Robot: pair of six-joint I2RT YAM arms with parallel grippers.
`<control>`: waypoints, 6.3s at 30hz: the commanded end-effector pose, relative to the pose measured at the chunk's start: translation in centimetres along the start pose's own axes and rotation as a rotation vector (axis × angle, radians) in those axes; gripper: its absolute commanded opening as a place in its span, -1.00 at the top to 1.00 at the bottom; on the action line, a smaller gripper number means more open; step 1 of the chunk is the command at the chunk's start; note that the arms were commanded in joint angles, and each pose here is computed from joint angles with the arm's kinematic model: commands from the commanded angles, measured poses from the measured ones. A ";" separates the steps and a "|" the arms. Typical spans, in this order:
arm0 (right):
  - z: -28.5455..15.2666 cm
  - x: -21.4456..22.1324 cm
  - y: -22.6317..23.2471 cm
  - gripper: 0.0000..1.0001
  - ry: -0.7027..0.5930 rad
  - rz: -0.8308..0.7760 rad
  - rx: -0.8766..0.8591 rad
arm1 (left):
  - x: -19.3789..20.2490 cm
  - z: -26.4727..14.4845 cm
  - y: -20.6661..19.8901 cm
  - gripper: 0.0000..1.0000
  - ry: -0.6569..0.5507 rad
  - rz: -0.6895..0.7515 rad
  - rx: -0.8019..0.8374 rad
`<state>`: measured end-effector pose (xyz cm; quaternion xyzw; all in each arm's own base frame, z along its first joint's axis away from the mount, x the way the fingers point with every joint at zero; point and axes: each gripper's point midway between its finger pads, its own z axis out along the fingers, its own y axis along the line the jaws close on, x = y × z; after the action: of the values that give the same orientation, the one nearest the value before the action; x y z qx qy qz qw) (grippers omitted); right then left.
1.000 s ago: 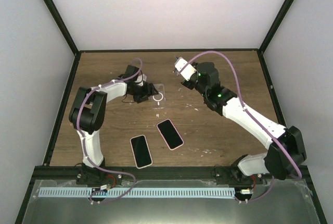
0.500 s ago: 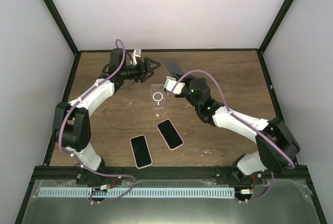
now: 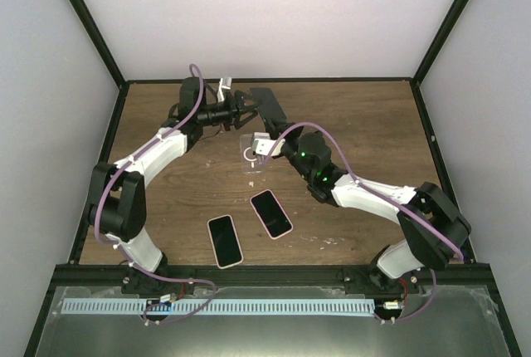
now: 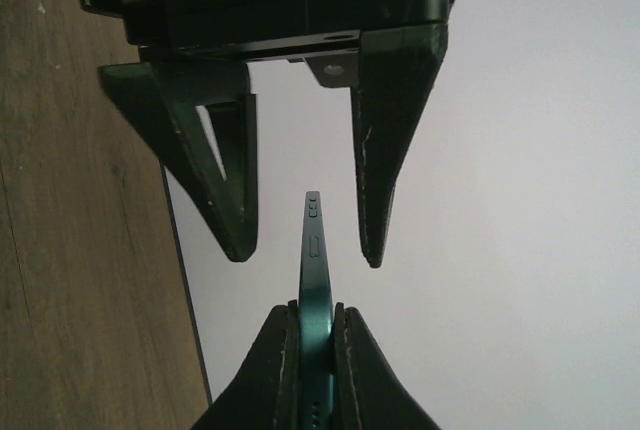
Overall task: Take the phone out of the phone case
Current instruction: Place the phone at the center of the board, then pick up the phone at the center of the board.
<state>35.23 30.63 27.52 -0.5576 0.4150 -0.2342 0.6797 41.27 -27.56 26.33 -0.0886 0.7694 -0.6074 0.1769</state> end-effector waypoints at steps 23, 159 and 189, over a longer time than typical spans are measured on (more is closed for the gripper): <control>-2.9 0.6 2.5 -0.38 0.001 0.121 -0.177 | -1.9 -0.7 -0.1 1.00 -0.021 0.113 0.059; -12.9 4.7 20.0 -1.00 0.832 1.325 -1.325 | -2.0 -17.1 8.1 -0.99 -0.295 0.651 -0.601; -15.1 -2.6 30.5 -1.00 0.797 0.670 -1.373 | 1.4 -20.6 5.8 -0.99 -0.393 0.803 -0.621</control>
<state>19.56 34.46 3.00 -0.5338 0.8247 0.1736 0.0692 32.86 -8.55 24.76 0.0536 0.8398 -0.2206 0.4931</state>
